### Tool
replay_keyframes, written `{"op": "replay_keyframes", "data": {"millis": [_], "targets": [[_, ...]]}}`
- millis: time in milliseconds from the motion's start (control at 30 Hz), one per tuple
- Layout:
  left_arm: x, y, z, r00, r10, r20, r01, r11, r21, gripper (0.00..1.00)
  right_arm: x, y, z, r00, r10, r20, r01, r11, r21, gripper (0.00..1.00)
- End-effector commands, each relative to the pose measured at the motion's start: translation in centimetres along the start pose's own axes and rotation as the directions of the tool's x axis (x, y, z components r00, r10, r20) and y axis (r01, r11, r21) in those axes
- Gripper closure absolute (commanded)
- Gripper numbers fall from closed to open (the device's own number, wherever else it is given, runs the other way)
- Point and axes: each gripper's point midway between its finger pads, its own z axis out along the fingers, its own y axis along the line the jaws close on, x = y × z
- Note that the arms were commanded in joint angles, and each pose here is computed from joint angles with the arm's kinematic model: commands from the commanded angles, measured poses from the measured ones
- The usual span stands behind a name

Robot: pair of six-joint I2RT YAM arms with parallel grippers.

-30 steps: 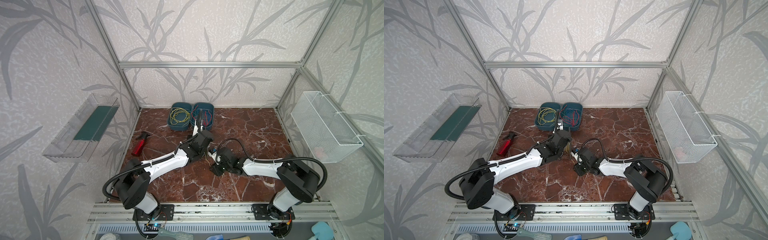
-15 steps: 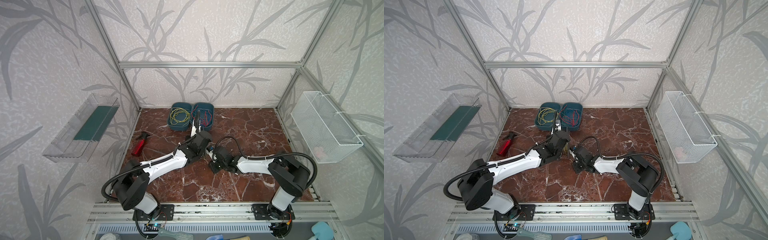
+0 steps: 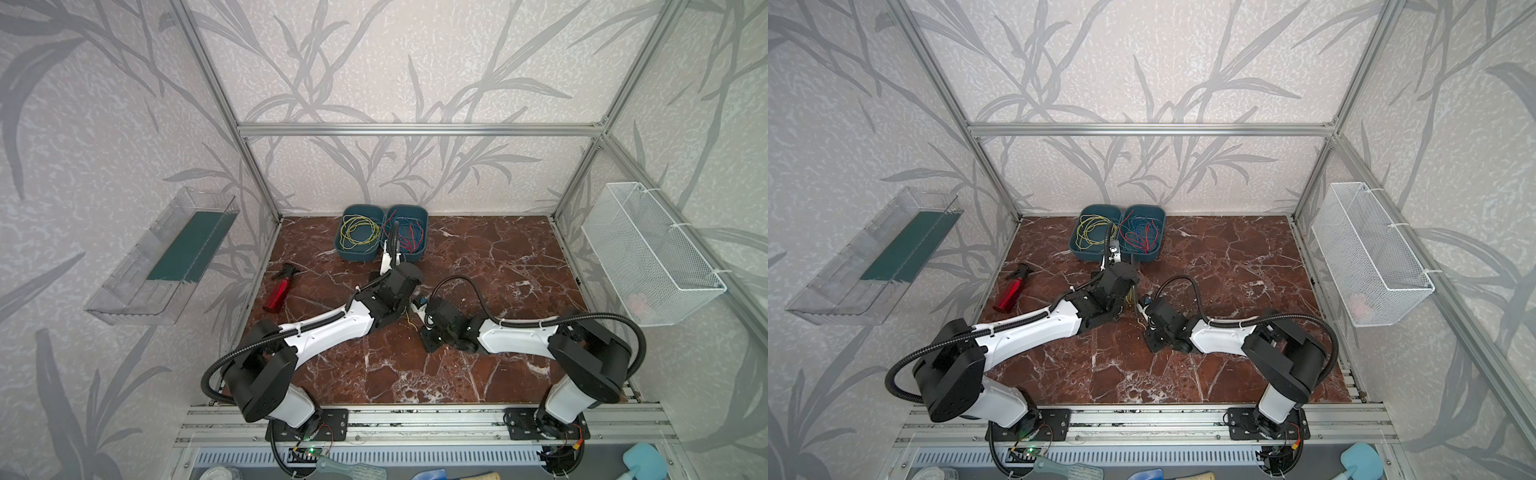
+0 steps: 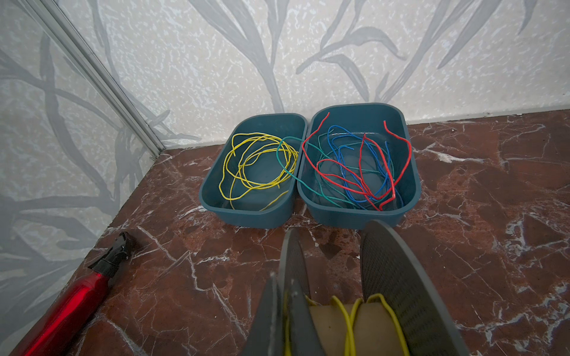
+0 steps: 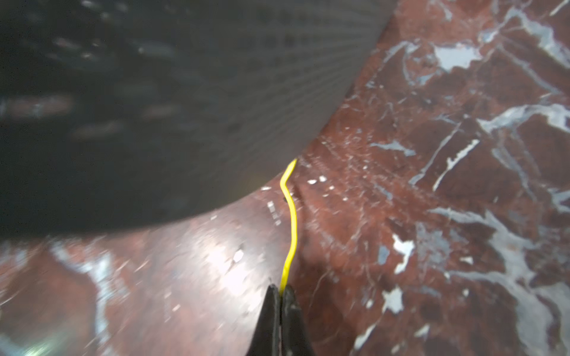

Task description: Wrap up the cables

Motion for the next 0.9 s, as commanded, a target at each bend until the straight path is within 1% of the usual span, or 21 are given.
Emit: {"op": "replay_keyframes", "data": {"millis": [0, 267, 433, 500, 667, 700, 867], "targets": [[3.0, -0.2, 0.4, 0.994, 0.089, -0.069, -0.088, 0.996, 0.005, 1.0, -0.9, 3.4, -2.1, 0.999, -0.01, 0.051, 0.017, 0.988, -0.156, 1.0], [2.6, 0.0, 1.0, 0.993, 0.095, -0.065, -0.095, 0.995, -0.005, 1.0, 0.7, 5.0, -5.4, 0.998, 0.034, 0.06, -0.017, 0.964, -0.265, 1.0], [2.6, -0.1, 1.3, 0.993, 0.096, -0.065, -0.097, 0.995, -0.003, 1.0, 4.8, 3.1, -5.2, 0.999, 0.024, -0.025, -0.029, 0.98, -0.199, 1.0], [2.7, -0.1, 1.4, 0.993, 0.096, -0.065, -0.097, 0.995, -0.005, 1.0, 6.1, 2.9, -5.0, 0.998, 0.028, -0.056, -0.038, 0.98, -0.196, 1.0], [2.8, -0.1, 1.8, 0.992, 0.106, -0.061, -0.108, 0.994, -0.024, 1.0, 7.9, 4.4, -5.2, 0.996, 0.004, -0.087, -0.024, 0.973, -0.229, 1.0], [2.8, -0.1, 1.9, 0.992, 0.109, -0.062, -0.111, 0.993, -0.027, 1.0, 8.4, 5.5, -5.4, 0.996, -0.018, -0.089, -0.005, 0.968, -0.251, 1.0], [2.7, 0.0, 2.3, 0.992, 0.115, -0.056, -0.117, 0.992, -0.042, 1.0, 8.5, 7.6, -7.3, 0.997, -0.044, -0.059, 0.024, 0.954, -0.3, 1.0]]}}
